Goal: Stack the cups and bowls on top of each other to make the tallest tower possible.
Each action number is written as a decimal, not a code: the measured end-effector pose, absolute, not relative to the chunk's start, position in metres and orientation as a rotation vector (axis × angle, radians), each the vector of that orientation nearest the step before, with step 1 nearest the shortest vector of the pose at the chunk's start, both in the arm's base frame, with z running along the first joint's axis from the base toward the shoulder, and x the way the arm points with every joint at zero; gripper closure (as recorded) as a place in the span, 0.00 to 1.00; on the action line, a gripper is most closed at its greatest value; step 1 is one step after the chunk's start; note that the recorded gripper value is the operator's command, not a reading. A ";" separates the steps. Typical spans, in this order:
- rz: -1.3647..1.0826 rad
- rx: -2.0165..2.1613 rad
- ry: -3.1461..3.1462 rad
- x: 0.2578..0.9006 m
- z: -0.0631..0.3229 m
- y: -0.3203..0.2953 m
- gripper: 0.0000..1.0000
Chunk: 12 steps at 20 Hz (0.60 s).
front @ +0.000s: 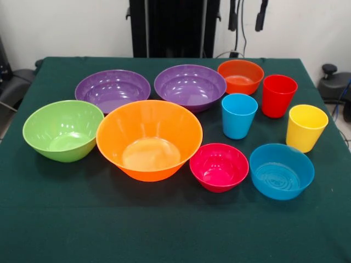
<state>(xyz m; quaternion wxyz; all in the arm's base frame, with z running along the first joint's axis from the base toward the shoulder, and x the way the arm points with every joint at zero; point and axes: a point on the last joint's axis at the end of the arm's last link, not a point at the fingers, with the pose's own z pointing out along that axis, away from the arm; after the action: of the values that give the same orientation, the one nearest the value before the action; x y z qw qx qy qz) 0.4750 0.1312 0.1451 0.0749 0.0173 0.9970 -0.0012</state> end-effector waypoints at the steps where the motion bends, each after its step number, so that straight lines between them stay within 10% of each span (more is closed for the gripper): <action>1: -0.003 0.056 2.995 0.474 0.143 0.131 0.00; 12: -0.001 0.114 3.019 0.468 0.134 0.124 0.00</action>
<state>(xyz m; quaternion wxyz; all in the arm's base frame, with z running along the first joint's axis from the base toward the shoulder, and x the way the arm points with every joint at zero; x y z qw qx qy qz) 0.4685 0.1236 0.1337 0.0600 0.0377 0.9975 -0.0004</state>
